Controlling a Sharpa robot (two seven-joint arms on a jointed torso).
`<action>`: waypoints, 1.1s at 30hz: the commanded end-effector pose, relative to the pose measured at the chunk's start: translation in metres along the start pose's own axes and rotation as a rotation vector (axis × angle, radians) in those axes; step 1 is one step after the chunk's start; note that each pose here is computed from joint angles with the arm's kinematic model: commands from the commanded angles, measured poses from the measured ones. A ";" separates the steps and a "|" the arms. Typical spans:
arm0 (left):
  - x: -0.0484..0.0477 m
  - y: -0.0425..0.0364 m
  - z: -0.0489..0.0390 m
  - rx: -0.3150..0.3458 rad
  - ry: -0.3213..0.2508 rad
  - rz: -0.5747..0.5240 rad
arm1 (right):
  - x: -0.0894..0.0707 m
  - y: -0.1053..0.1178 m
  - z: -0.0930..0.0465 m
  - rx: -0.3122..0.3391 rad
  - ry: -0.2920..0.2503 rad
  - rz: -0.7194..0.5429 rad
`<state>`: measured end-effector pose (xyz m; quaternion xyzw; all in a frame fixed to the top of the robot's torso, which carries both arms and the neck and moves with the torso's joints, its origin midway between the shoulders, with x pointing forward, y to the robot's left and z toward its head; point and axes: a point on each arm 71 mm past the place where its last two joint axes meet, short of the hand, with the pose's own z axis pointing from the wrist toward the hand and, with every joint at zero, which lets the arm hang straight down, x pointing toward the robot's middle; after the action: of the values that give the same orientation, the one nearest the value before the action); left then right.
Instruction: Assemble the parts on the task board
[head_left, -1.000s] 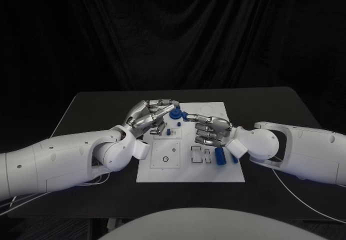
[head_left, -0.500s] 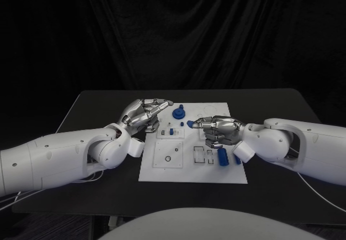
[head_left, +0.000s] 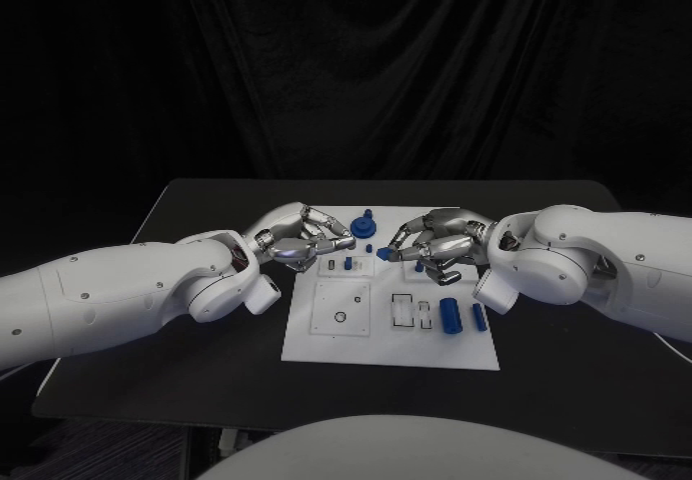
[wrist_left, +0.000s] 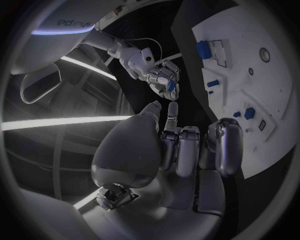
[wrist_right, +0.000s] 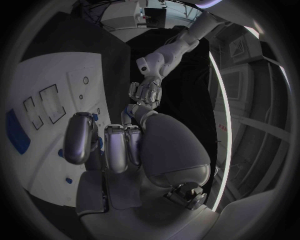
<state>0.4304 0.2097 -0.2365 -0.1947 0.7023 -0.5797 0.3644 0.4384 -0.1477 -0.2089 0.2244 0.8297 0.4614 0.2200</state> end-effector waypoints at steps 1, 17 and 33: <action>0.0107 0.0010 0.0041 -0.057 0.130 0.183 | -0.002 0.001 0.002 0.060 -0.067 -0.232; 0.0232 -0.0012 0.0178 -0.062 0.196 0.228 | 0.004 0.002 0.012 0.071 -0.063 -0.313; 0.0267 0.0021 0.0227 -0.091 0.221 0.266 | 0.014 0.004 0.011 0.044 -0.013 -0.272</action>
<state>0.4305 0.1783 -0.2473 -0.0605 0.7774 -0.5158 0.3548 0.4358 -0.1319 -0.2122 0.1146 0.8612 0.4022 0.2889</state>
